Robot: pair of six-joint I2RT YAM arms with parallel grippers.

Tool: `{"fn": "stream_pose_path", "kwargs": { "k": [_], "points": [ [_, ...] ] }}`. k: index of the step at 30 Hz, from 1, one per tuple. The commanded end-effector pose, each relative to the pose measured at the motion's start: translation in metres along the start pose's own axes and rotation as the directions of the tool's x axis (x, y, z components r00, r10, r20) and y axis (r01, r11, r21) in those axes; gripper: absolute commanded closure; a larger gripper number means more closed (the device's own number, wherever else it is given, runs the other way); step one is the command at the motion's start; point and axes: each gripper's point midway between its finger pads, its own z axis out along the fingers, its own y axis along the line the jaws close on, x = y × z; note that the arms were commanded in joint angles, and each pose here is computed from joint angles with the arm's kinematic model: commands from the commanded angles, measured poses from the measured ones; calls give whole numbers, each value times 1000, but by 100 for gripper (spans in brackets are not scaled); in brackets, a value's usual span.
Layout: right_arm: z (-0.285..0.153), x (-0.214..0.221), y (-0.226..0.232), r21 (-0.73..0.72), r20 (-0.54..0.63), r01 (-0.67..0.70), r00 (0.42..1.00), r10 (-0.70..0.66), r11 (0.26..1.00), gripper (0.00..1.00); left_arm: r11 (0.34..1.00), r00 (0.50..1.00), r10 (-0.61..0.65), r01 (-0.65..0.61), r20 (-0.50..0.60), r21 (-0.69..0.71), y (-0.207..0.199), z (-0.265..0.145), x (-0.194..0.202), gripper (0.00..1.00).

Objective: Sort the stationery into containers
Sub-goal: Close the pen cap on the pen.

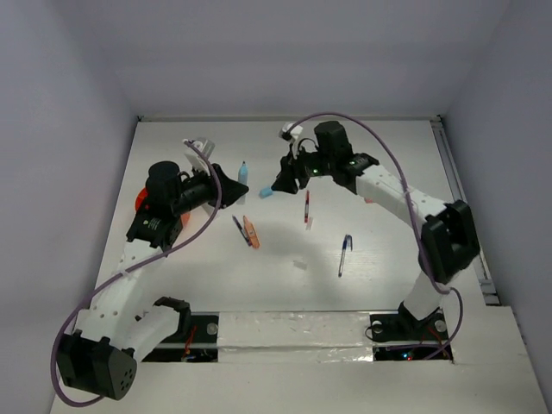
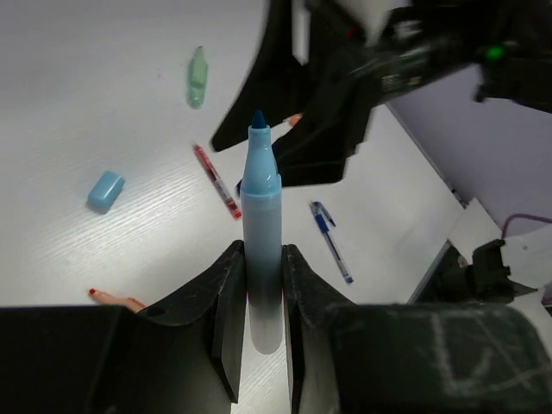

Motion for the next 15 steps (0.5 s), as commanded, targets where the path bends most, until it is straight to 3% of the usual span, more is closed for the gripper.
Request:
{"fn": "stream_pose_path", "kwargs": {
  "k": [1,3,6,9,15],
  "points": [
    [8,25,-19,-28,-150,108,982,-111,994,40,979,996,43,-57,74,198,-32,-13,-17,100],
    [21,40,-39,1,-246,129,961,-125,992,26,973,995,18,-39,98,226,-36,-18,-21,100],
    [34,64,-47,-25,-360,187,915,-184,982,19,979,988,29,-59,154,193,-37,-24,-38,100],
    [50,73,-67,-13,-409,229,887,-214,973,17,989,971,65,-93,229,113,-38,-35,-67,100],
    [82,82,-94,11,-478,328,832,-283,945,14,981,959,83,-127,269,150,-55,-36,-87,100]
  ]
}}
